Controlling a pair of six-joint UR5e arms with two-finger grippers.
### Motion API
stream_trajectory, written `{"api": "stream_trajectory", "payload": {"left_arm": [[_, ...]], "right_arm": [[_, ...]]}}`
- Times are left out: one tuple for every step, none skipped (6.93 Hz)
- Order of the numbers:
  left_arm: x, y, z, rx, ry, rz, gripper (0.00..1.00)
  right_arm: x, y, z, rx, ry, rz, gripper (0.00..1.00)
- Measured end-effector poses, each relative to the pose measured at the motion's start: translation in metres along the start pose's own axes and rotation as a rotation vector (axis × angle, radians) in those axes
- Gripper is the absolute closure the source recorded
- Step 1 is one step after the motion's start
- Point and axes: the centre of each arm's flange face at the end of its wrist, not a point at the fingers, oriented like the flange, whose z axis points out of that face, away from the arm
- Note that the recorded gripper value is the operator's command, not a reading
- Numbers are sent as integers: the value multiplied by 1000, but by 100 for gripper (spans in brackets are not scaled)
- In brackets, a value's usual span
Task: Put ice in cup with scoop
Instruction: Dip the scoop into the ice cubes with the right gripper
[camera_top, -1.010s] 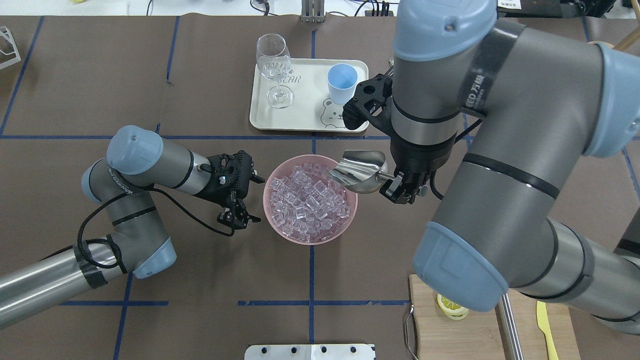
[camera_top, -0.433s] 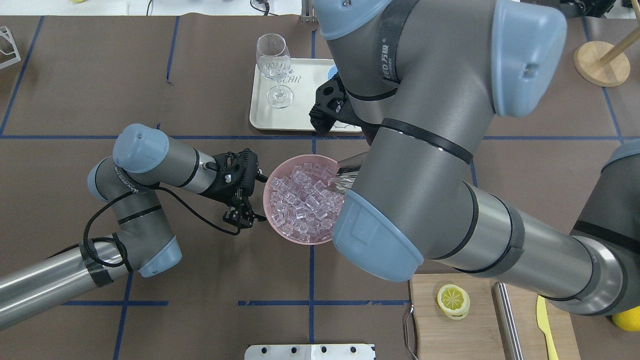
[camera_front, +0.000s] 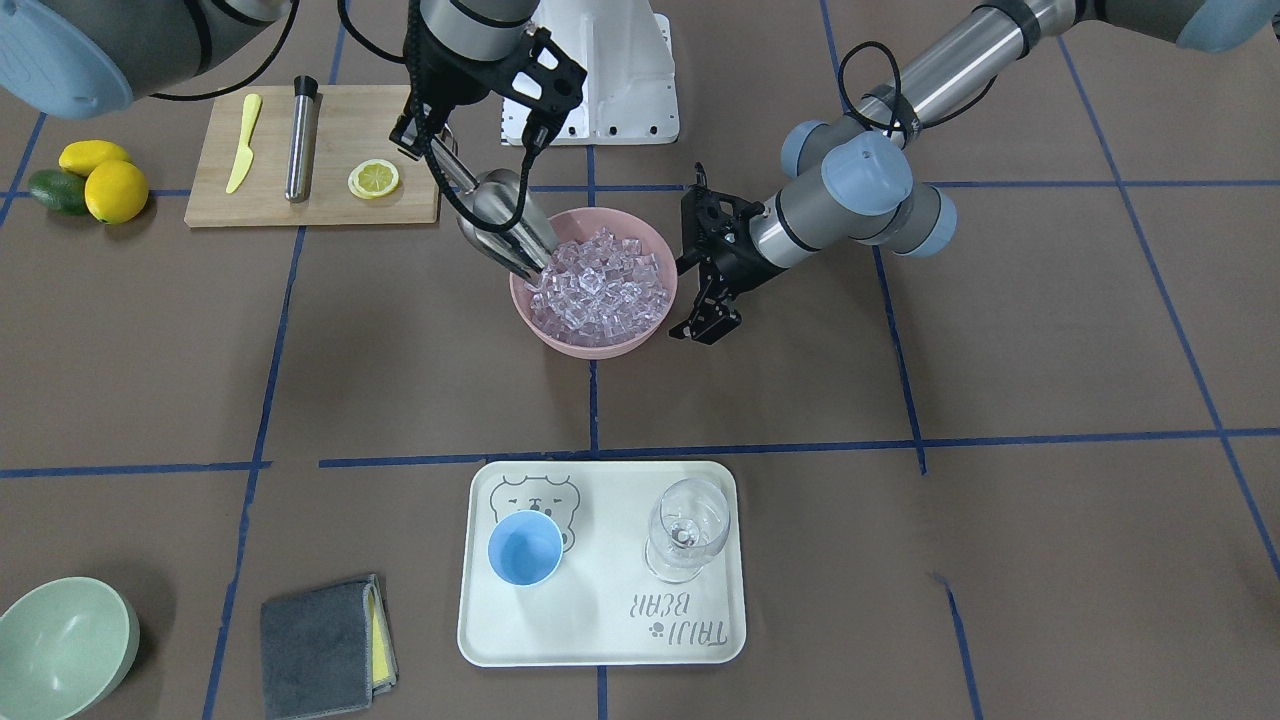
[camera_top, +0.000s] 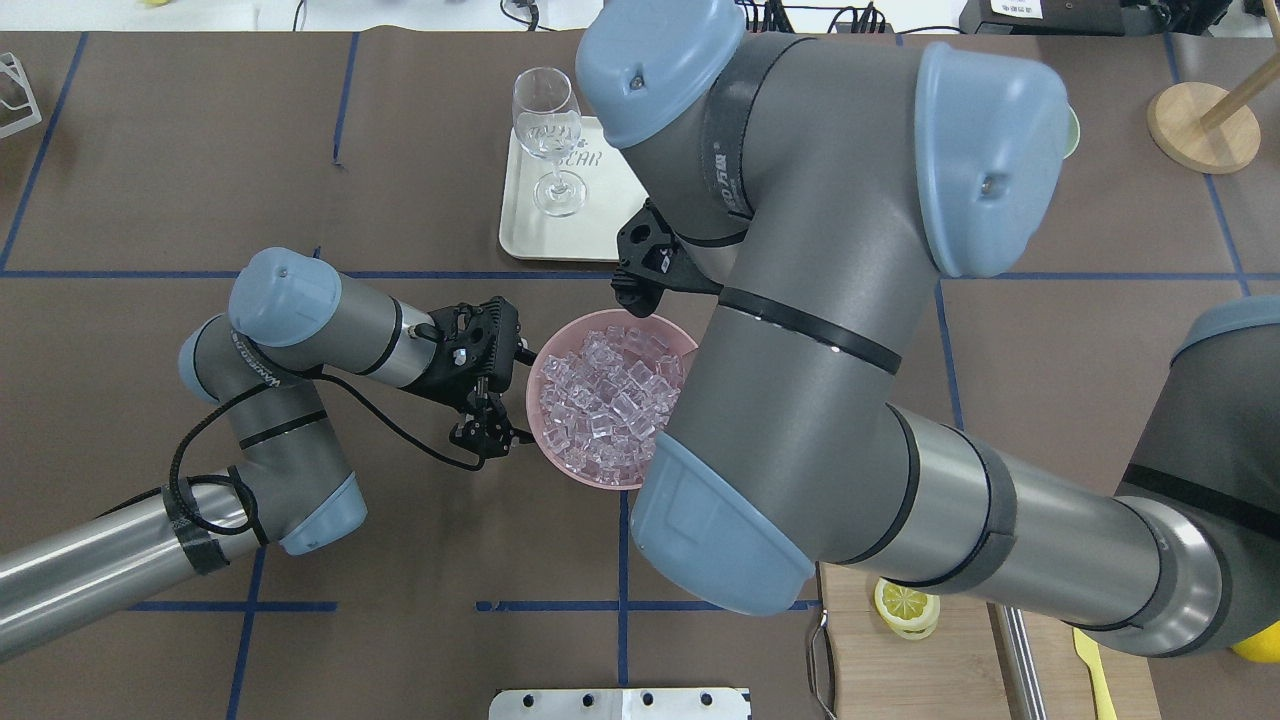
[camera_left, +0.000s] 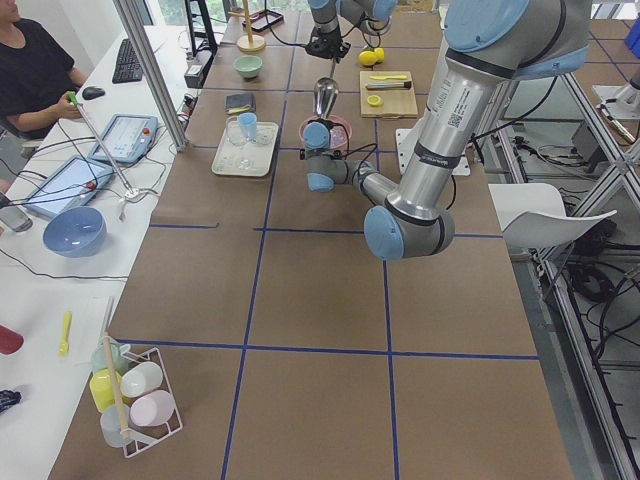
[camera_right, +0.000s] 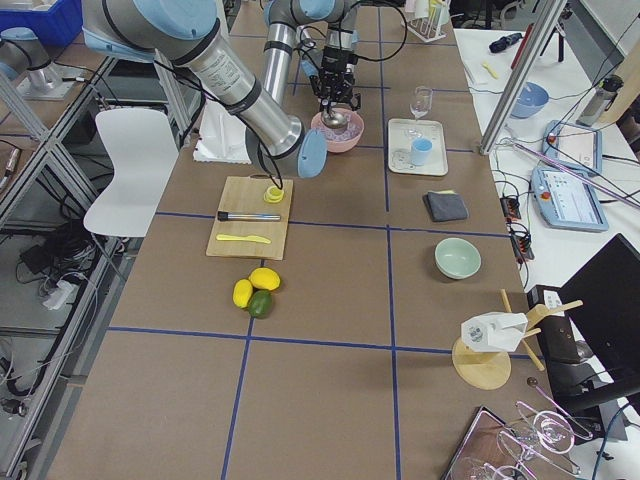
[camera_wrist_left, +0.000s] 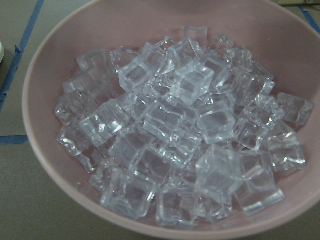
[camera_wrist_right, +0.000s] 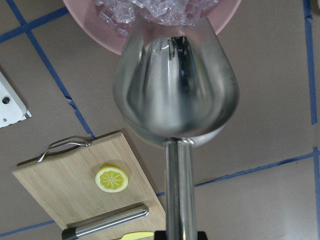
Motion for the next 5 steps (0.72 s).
{"api": "stream_trajectory", "payload": {"left_arm": [[0,0,0,0,0,0,0],[1,-1,1,1,0,1,0],[1,-1,1,2,1,2,0],[2,-1,1,3,1,3,0],[2,-1,2,4,1,3,0]], "right_arm": [[-8,-4,4,-11,8,-25,100],[-11,-8,7,-19,15,-41,100],[-14,-14,9,-31,14,-47,100],[-16,-20,14,-45,11,-53,100],[-21,-26,19,-55,6,-58,100]]}}
